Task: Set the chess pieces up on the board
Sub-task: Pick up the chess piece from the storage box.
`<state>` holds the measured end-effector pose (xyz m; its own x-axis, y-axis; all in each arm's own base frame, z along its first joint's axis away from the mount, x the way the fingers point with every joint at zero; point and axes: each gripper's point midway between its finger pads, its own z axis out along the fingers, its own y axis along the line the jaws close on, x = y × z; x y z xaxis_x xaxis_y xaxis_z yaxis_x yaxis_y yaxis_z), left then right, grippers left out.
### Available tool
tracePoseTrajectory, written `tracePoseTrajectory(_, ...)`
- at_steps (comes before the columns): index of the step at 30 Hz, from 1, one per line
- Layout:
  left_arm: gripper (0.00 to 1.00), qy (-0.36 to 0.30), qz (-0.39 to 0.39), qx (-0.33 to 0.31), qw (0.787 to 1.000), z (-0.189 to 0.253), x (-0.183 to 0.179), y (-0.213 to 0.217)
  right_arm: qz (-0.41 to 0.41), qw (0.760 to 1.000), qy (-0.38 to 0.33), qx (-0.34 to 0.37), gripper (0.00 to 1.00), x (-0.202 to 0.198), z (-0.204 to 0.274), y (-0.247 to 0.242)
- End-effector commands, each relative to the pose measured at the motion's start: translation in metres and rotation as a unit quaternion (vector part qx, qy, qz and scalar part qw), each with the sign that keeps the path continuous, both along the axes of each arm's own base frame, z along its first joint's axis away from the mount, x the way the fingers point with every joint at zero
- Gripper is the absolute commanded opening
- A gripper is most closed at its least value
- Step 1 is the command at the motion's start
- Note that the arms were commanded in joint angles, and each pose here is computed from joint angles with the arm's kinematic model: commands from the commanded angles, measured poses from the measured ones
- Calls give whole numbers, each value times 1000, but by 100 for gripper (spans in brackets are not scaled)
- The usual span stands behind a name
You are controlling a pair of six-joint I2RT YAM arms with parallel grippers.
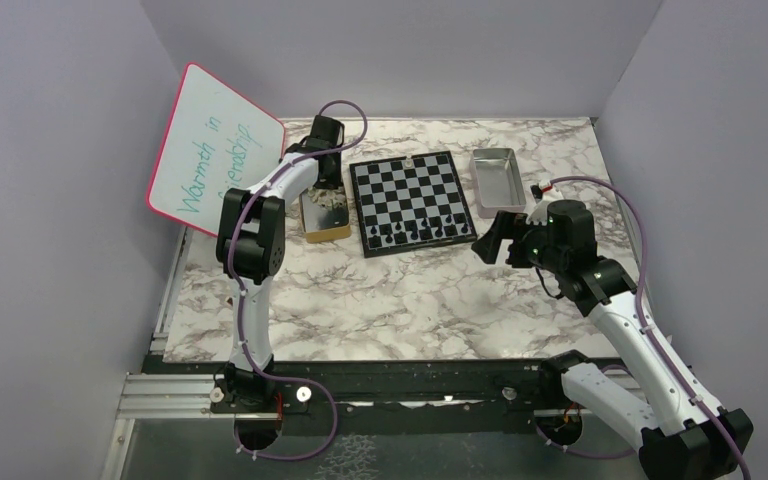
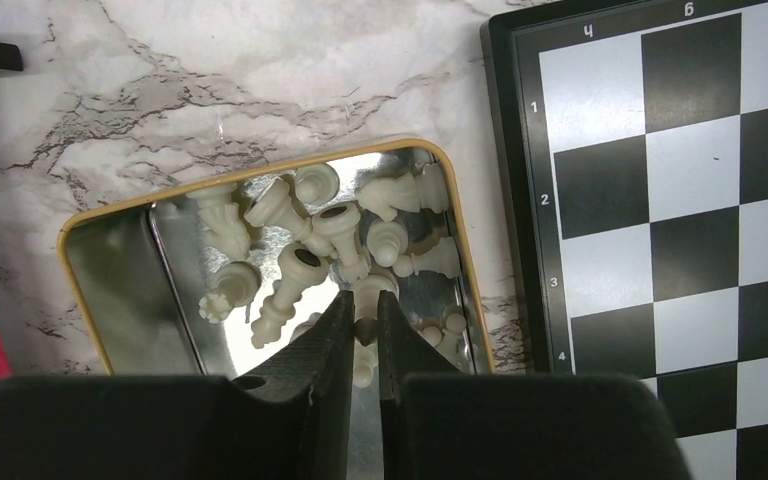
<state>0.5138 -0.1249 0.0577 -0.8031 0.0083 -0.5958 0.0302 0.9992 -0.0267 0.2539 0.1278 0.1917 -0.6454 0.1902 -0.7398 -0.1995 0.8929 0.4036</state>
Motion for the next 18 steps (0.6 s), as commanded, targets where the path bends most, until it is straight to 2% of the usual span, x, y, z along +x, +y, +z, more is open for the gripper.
tracePoseTrajectory(1,12,-24,0,-17,1000,37,6,-5,-7,1000,-27,7,99,5,16,-1)
tracePoseTrajectory(11,11,-74,11,-33,997,96,13,-7,-11,1000,-28,-2,100,4,16,-5)
tracePoseTrajectory(18,11,-89,-24,-43,995,108,27,-39,-13,999,-28,-8,100,4,18,-7)
